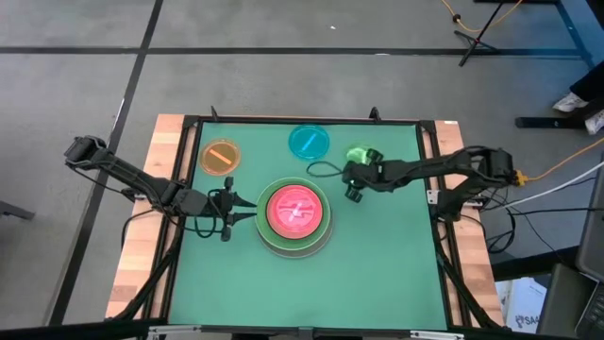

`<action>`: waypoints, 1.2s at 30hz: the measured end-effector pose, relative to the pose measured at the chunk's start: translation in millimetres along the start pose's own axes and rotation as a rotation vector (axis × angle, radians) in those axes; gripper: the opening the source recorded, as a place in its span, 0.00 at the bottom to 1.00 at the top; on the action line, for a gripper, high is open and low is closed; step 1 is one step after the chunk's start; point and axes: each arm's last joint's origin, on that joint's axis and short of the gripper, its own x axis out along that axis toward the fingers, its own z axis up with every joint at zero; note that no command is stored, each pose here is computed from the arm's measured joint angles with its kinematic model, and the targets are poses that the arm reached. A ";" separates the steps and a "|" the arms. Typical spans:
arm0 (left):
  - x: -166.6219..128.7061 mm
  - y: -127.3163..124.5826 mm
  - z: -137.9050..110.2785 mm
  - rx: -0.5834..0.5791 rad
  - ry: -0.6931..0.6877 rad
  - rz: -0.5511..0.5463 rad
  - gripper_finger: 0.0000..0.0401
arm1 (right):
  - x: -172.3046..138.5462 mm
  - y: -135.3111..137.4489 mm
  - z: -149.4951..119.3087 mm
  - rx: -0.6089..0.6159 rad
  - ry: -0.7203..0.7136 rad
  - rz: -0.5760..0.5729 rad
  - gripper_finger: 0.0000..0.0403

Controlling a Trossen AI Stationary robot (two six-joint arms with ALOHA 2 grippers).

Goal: Stack plastic plates
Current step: Stack the light green plate on the pink plate

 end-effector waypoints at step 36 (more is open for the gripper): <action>0.0 -0.1 0.2 0.006 -0.002 -0.001 0.26 | -44.4 129.3 42.6 -0.407 -0.558 0.547 0.00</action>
